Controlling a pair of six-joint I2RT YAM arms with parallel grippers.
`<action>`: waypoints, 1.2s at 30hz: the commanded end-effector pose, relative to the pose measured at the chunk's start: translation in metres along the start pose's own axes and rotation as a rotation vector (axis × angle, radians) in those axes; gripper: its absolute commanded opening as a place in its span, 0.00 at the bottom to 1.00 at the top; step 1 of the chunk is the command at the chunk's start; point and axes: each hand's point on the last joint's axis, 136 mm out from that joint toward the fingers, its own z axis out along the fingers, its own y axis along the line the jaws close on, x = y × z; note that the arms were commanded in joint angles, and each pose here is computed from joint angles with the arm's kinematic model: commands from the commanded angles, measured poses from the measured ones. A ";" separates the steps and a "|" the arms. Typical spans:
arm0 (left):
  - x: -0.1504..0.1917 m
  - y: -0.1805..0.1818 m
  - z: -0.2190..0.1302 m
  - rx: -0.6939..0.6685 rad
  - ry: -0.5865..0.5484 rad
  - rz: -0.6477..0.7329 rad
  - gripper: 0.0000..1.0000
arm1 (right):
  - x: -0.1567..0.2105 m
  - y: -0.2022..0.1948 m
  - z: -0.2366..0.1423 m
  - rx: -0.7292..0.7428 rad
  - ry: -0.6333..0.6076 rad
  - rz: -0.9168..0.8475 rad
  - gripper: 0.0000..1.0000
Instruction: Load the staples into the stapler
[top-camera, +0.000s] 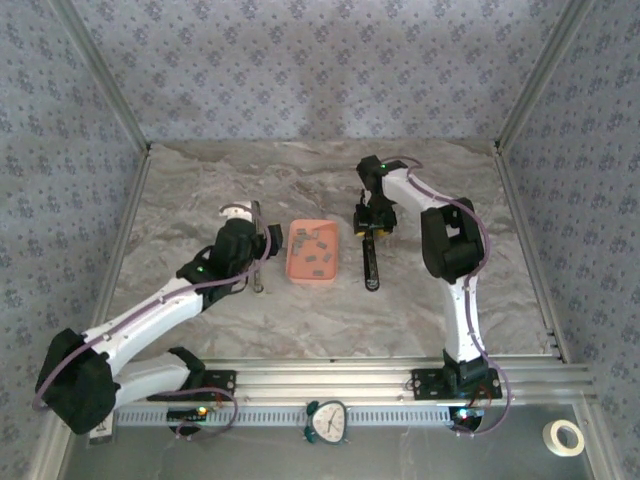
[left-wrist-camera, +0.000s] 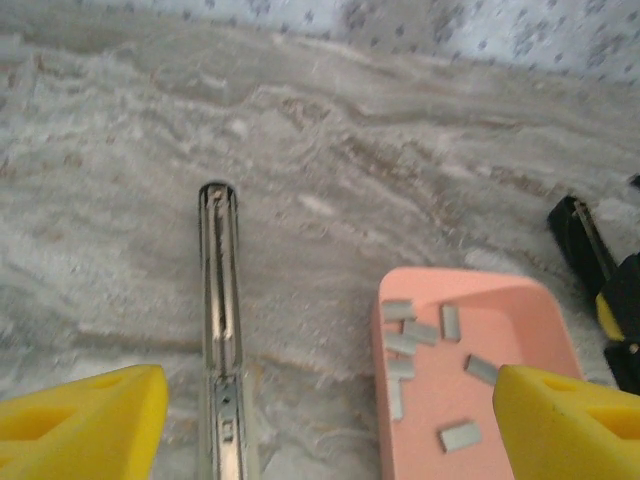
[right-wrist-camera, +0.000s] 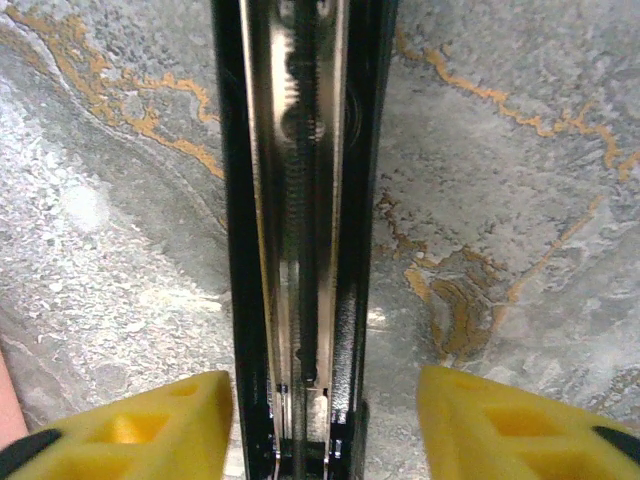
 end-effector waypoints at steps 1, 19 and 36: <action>0.007 0.006 -0.008 -0.007 0.107 -0.042 0.84 | 0.001 -0.001 -0.036 0.016 -0.039 0.017 0.56; 0.055 -0.034 0.068 0.135 0.446 -0.162 0.84 | 0.075 0.023 -0.110 -0.251 -0.206 0.121 0.53; 0.086 -0.053 0.128 0.171 0.587 -0.136 0.86 | 0.090 0.018 -0.110 -0.271 -0.254 0.161 0.52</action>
